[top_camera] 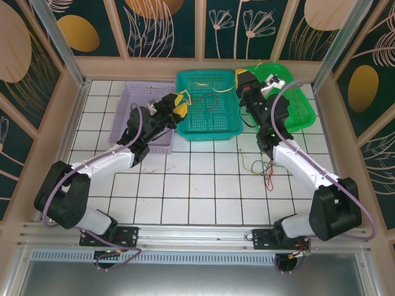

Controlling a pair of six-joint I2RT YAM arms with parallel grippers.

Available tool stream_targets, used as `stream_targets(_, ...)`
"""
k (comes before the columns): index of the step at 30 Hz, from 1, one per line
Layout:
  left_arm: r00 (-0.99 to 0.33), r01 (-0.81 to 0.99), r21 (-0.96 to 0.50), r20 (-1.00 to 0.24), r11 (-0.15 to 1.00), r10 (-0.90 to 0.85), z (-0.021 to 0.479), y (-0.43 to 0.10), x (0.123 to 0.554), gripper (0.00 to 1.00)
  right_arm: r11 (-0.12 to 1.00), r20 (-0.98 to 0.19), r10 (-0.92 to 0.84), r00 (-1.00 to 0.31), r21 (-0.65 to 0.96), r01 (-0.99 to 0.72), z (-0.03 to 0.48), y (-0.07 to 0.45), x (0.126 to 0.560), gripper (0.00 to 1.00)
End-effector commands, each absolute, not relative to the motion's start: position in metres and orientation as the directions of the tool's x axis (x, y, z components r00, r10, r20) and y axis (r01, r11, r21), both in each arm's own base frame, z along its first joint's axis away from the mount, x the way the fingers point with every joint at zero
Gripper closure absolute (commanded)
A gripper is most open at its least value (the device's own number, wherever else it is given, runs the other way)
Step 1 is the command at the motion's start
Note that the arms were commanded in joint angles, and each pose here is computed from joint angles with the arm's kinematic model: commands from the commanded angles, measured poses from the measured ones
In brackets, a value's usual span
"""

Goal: Untangle the cables

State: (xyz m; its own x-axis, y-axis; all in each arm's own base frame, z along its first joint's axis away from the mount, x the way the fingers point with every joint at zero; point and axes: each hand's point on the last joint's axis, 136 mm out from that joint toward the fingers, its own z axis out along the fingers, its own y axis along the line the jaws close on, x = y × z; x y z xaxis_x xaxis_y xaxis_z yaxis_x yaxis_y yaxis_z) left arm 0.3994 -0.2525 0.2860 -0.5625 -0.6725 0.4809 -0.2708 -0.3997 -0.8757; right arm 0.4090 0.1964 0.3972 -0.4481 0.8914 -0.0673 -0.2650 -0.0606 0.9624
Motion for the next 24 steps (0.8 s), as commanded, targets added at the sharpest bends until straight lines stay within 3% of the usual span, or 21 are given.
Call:
stream_targets(1, -0.501, -0.321, -0.712, 0.687, -0.624, -0.526, 0.314, -0.247, 0.407, 0.70, -0.140, -0.024, 0.897, -0.441, 0.932, -0.336, 0.424, 0.190, 0.391, 1.00)
stream_targets(9, -0.485, -0.285, -0.711, 0.685, -0.643, -0.543, 0.318, -0.242, 0.412, 0.84, -0.151, 0.003, 0.901, -0.434, 0.940, -0.307, 0.413, 0.188, 0.387, 1.00)
stream_targets(14, -0.482, -0.279, -0.718, 0.679, -0.638, -0.553, 0.318, -0.240, 0.410, 1.00, -0.152, 0.008, 0.901, -0.434, 0.942, -0.298, 0.409, 0.188, 0.386, 1.00)
stream_targets(19, -0.471, -0.282, -0.740, 0.661, -0.611, -0.583, 0.311, -0.235, 0.403, 1.00, -0.141, 0.006, 0.918, -0.396, 0.939, -0.313, 0.409, 0.179, 0.389, 1.00)
stream_targets(24, -0.468, -0.363, -0.803, 0.595, -0.472, -0.653, 0.286, -0.239, 0.386, 1.00, -0.097, -0.044, 0.937, -0.347, 0.920, -0.380, 0.424, 0.166, 0.399, 1.00)
